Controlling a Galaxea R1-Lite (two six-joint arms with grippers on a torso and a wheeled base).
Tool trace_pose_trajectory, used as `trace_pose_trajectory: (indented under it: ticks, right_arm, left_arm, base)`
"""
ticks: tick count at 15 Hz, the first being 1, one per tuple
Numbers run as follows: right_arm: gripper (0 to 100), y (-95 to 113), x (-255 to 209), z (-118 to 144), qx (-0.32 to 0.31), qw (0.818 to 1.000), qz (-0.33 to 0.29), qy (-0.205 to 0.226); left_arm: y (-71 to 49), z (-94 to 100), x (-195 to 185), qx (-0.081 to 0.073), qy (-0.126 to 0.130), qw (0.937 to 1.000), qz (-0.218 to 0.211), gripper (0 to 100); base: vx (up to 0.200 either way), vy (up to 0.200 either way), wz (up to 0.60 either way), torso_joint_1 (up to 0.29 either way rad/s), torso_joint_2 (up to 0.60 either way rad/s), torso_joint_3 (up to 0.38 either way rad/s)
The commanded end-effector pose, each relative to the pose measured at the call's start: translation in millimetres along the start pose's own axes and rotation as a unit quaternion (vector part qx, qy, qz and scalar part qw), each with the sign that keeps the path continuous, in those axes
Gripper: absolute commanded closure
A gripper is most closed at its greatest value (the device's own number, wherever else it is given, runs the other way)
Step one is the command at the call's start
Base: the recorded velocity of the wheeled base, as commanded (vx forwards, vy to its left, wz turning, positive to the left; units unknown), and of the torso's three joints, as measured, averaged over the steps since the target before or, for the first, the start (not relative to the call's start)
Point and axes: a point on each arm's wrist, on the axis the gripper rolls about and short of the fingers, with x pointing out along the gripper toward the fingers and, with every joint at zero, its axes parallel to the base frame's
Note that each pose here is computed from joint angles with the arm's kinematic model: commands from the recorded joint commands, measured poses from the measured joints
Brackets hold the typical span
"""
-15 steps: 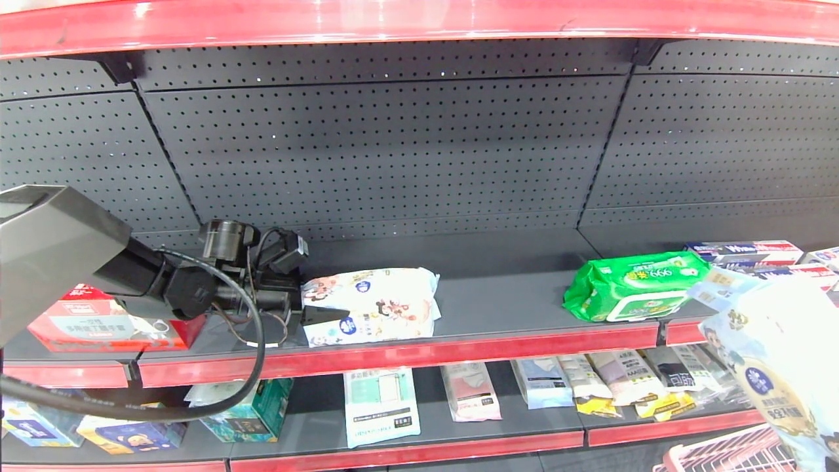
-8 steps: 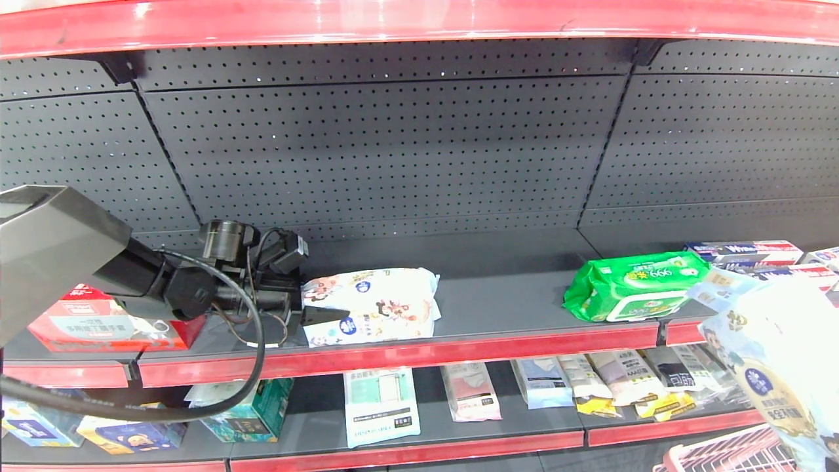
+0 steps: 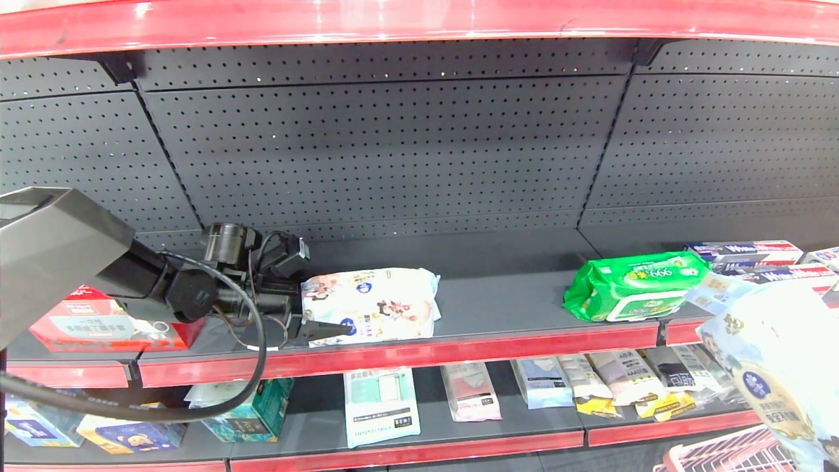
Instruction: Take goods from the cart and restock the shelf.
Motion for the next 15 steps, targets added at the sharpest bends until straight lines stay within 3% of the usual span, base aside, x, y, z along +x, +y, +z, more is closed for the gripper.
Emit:
trace_pose_trajectory:
  ticks: [1, 8, 15]
  right_arm:
    - [100, 0, 0, 0, -0.001, 1.0, 0.0, 0.0]
    - [100, 0, 0, 0, -0.001, 1.0, 0.001, 0.0]
    - [100, 0, -1, -1, -0.002, 1.0, 0.0, -0.003]
  left_arm:
    - [0.1, -0.5, -1, 0.0, 0.0, 1.0, 0.001, 0]
    - [6.0, -3.6, -14, -0.004, -0.001, 0.9998, 0.02, 0]
    - [4.3, 6.2, -19, 0.004, -0.007, 0.9997, 0.025, 0]
  base:
    - [0.0, 0.0, 0.0, 0.0, 0.0, 0.0]
    - [0.0, 0.0, 0.0, 0.0, 0.0, 0.0]
    - [0.0, 0.0, 0.0, 0.0, 0.0, 0.0]
